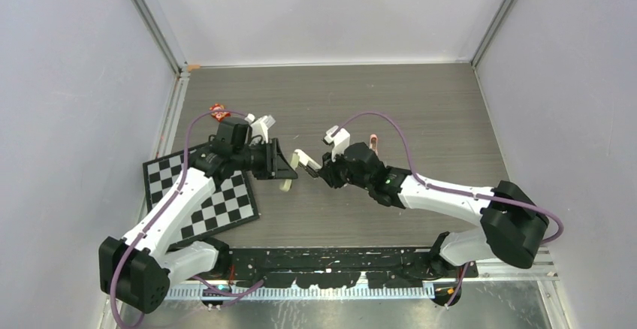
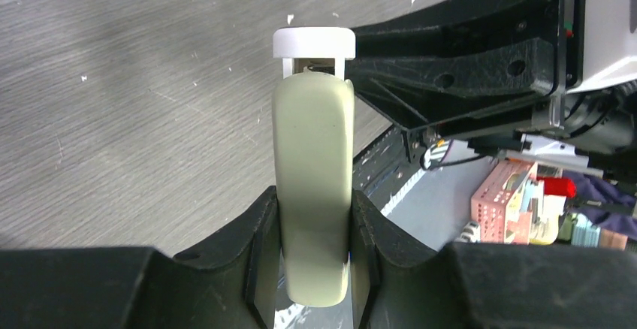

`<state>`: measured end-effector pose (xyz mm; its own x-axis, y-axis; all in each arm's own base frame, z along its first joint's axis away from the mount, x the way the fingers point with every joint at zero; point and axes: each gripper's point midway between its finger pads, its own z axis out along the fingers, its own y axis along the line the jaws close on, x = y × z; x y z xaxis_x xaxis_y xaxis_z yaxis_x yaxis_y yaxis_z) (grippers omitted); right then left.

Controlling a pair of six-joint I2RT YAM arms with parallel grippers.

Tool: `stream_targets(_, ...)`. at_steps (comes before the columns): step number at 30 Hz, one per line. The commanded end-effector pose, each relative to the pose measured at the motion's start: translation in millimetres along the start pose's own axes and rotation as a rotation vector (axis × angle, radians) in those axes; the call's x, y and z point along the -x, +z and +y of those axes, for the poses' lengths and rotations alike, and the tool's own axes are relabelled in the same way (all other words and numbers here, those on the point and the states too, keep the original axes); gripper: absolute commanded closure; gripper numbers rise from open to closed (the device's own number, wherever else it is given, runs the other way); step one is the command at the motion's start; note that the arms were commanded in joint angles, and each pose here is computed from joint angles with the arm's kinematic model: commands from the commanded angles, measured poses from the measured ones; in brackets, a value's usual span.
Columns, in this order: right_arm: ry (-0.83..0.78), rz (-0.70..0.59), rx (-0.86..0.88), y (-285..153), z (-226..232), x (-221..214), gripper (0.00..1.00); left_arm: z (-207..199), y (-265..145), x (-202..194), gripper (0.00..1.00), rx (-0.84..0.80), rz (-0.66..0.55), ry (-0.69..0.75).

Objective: Load the staples into the stapler

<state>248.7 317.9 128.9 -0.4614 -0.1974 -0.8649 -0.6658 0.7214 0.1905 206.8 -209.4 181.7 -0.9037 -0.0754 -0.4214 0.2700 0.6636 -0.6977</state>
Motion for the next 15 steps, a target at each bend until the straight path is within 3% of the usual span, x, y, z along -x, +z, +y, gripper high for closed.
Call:
stream_targets(1,-0.069,-0.098,-0.073,-9,-23,8,0.75,-31,-28,-13,1.00,-0.113,0.053,0.110)
stream_targets(8,-0.173,-0.228,0.021,-17,-13,10,0.75,-33,-36,-25,1.00,-0.126,0.105,0.155)
stream_targets(15,-0.255,-0.242,0.022,-16,-15,12,0.75,-34,-46,-41,1.00,-0.138,0.180,0.191)
